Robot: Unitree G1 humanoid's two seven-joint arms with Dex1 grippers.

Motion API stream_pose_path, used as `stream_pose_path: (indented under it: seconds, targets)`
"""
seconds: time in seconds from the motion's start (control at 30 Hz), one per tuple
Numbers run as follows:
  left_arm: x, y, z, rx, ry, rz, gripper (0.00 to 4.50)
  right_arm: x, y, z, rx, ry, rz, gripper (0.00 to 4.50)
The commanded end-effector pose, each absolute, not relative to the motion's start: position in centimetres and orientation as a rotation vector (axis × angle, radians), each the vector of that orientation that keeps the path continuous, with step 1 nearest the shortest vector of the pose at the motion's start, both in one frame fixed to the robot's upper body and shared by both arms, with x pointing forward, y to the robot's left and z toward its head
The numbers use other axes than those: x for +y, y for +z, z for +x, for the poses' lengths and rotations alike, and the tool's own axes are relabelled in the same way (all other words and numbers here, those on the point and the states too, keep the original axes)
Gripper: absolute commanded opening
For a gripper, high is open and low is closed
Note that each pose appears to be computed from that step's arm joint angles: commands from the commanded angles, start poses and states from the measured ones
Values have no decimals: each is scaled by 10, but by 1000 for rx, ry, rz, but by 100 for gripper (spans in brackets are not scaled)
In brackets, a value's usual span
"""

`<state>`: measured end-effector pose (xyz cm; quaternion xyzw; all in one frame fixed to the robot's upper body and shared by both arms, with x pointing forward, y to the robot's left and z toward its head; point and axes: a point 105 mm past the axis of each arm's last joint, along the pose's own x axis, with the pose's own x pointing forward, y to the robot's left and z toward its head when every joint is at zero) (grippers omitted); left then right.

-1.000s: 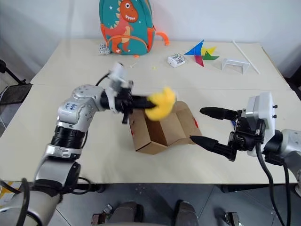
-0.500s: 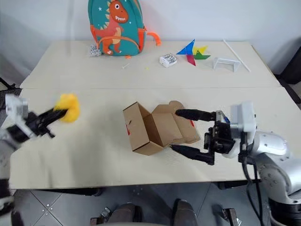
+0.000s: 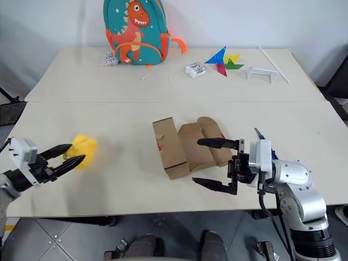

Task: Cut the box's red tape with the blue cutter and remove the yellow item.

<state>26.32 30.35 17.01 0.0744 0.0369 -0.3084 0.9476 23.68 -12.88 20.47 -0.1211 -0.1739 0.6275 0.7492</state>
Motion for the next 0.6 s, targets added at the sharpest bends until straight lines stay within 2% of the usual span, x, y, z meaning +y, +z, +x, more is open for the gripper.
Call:
stream_pose_path:
  seconds: [0.03,0.13,0.23,0.37,0.47,0.6]
  targets:
    - [311,191,251,61,-660,171,411,-135,217,232,-415,1375,-288,450]
    - [334,195,239,91,-619,205,411,-142,219,229,-398,1372,-296,450]
    - [349,179,206,178,-648,294,411,-148,219,218,-356,1375,-289,450]
    - [351,167,187,147,-570,371,411,-160,205,212,-289,1338,-314,450]
    - [338,156,187,135,-586,386,411,-159,193,211,-280,1331,-321,450]
    - [326,163,194,84,-595,388,411,-163,181,212,-263,1320,-326,450]
